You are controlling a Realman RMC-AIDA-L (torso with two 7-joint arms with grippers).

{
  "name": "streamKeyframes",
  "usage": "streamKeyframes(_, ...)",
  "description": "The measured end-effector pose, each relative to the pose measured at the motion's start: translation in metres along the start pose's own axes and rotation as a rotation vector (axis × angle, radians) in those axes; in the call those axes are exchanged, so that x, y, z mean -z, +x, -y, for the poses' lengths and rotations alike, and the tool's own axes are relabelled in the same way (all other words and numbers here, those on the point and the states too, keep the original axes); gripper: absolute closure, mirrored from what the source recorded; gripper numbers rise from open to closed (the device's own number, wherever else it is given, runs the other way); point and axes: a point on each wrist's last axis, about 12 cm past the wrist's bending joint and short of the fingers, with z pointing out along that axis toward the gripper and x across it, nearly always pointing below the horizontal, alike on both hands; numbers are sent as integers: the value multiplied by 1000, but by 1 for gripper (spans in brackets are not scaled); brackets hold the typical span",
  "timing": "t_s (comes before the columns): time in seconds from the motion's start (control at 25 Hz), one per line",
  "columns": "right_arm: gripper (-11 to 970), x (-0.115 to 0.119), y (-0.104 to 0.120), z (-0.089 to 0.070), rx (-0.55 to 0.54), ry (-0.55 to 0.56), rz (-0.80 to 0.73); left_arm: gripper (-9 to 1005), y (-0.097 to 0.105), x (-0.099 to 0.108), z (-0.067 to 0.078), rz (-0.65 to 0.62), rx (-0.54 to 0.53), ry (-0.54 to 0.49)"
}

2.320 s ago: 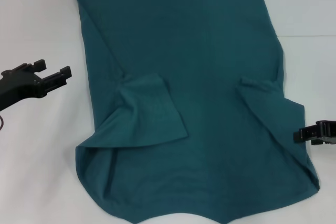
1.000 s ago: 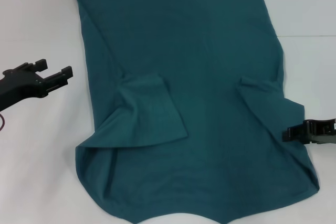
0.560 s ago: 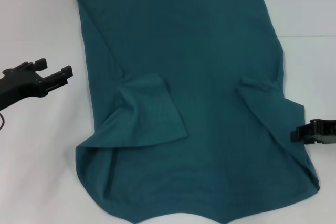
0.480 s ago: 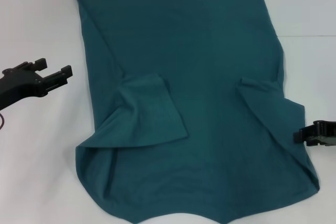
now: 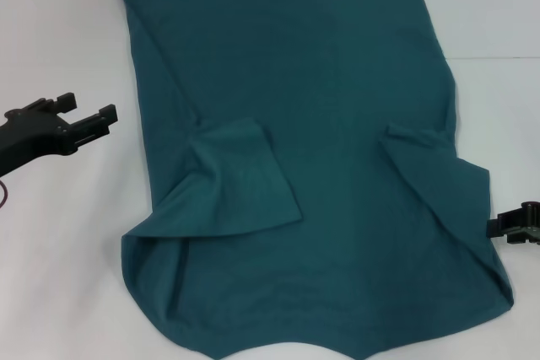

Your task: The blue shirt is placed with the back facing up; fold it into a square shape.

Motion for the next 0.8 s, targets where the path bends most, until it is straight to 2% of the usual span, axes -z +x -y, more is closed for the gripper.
streamKeyframes(0.8, 588, -19, 3, 1, -13, -54, 10, 200, 1, 0, 0, -1, -2, -1)
